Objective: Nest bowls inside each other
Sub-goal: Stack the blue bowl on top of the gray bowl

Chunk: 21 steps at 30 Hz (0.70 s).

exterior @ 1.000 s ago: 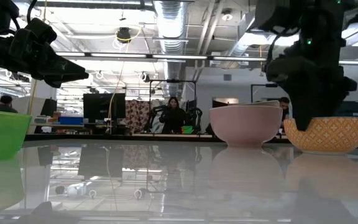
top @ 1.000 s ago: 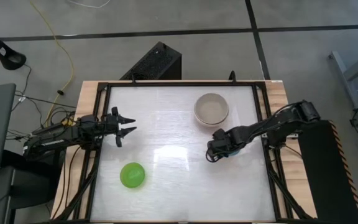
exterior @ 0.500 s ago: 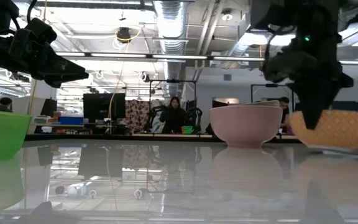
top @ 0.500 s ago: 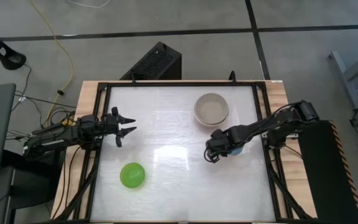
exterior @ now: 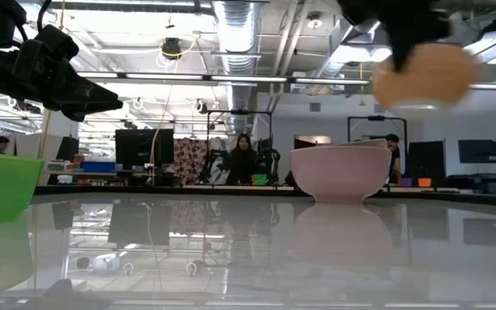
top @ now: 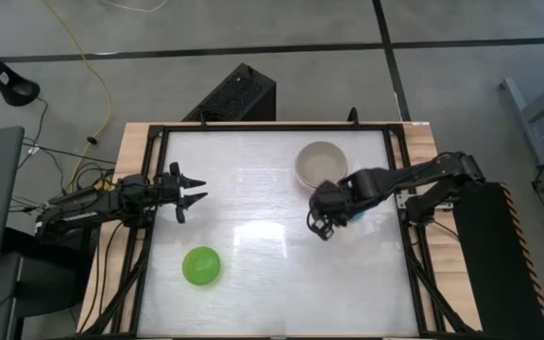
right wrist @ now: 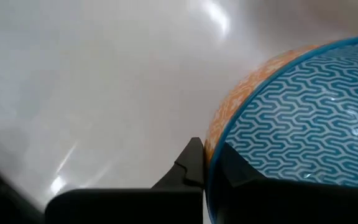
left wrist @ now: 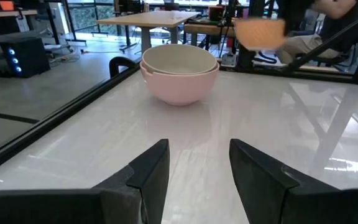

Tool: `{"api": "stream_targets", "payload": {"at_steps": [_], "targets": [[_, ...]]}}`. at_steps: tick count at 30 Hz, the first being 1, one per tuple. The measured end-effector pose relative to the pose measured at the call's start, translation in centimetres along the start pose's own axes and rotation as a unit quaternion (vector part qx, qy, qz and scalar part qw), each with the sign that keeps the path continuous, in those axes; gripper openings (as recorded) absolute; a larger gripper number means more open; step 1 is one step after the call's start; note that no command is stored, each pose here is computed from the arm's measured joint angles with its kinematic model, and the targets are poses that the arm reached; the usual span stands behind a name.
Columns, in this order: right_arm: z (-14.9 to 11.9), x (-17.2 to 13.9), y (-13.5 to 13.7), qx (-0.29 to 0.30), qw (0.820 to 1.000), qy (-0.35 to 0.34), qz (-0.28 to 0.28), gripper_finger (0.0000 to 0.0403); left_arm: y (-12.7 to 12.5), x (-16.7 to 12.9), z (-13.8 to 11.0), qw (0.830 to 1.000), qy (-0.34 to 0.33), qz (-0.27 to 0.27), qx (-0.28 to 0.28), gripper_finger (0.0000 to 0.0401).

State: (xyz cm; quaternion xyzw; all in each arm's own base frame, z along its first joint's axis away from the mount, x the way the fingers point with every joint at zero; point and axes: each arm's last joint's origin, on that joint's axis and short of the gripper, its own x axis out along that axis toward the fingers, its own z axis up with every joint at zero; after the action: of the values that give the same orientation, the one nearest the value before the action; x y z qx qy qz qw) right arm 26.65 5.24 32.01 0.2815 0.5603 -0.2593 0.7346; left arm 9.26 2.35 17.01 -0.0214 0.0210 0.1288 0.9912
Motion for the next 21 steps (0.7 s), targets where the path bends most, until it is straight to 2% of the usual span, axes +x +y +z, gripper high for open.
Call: {"api": "stream_targets", "payload": {"at_steps": [5, 10, 14, 21], "targets": [[2.7, -2.0, -0.9, -0.049, 0.995, -0.088, -0.020, 0.0012, 0.0, 0.0, 0.0, 1.000, 0.000, 0.000, 0.000, 0.0158], [6.2, -1.6, -2.3, -0.096, 0.987, -0.131, -0.018, 0.0012, 0.0, 0.0, 0.0, 1.000, 0.000, 0.000, 0.000, 0.0158], [8.8, -0.3, -3.7, -0.121, 0.985, -0.124, -0.023, 0.0012, 0.0, 0.0, 0.0, 1.000, 0.000, 0.001, 0.000, 0.0158], [12.0, 3.1, -5.9, -0.123, 0.988, -0.073, -0.051, 0.0013, 0.0, 0.0, 0.0, 1.000, 0.000, 0.000, 0.000, 0.0158]]}}
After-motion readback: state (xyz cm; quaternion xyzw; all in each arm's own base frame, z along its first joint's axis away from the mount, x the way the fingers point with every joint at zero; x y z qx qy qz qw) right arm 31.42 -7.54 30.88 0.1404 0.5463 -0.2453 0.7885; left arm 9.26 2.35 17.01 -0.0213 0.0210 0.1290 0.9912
